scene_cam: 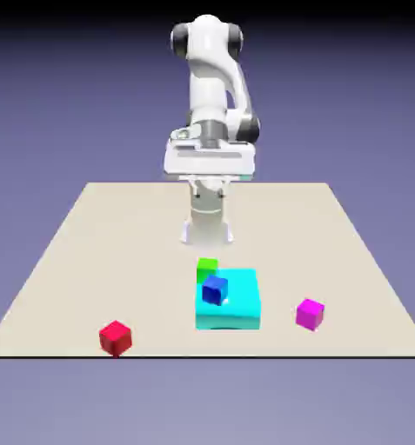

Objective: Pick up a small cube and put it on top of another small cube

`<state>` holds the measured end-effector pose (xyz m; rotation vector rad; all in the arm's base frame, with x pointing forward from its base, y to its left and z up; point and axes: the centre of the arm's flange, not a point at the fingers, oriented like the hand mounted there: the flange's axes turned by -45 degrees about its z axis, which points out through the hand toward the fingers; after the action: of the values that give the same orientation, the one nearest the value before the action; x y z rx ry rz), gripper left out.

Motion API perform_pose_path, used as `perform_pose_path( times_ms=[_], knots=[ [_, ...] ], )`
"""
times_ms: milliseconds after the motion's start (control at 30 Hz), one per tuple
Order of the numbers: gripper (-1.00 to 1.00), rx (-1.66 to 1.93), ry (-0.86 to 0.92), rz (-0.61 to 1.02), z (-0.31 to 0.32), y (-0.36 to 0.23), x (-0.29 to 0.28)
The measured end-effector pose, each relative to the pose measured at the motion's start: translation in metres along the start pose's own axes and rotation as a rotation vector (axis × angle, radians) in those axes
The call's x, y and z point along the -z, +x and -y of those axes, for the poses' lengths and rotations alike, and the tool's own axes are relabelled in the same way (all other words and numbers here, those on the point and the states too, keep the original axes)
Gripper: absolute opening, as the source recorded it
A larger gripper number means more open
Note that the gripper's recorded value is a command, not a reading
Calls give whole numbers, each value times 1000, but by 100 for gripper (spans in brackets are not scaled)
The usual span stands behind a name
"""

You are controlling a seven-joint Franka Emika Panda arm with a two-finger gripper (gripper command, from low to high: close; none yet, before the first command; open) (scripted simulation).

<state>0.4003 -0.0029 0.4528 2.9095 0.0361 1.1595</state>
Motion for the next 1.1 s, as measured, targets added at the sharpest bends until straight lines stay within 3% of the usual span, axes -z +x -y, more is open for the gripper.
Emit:
perform_pose_path(
  times_ms=[533, 900, 1067, 1100],
  knots=[
    [0, -387, -114, 499, -129, -6, -165],
    [0, -644, -197, 828, -224, -79, -271],
    [0, -656, -202, 844, -225, -123, -313],
    [-100, -657, -202, 844, -224, -135, -323]
  ],
)
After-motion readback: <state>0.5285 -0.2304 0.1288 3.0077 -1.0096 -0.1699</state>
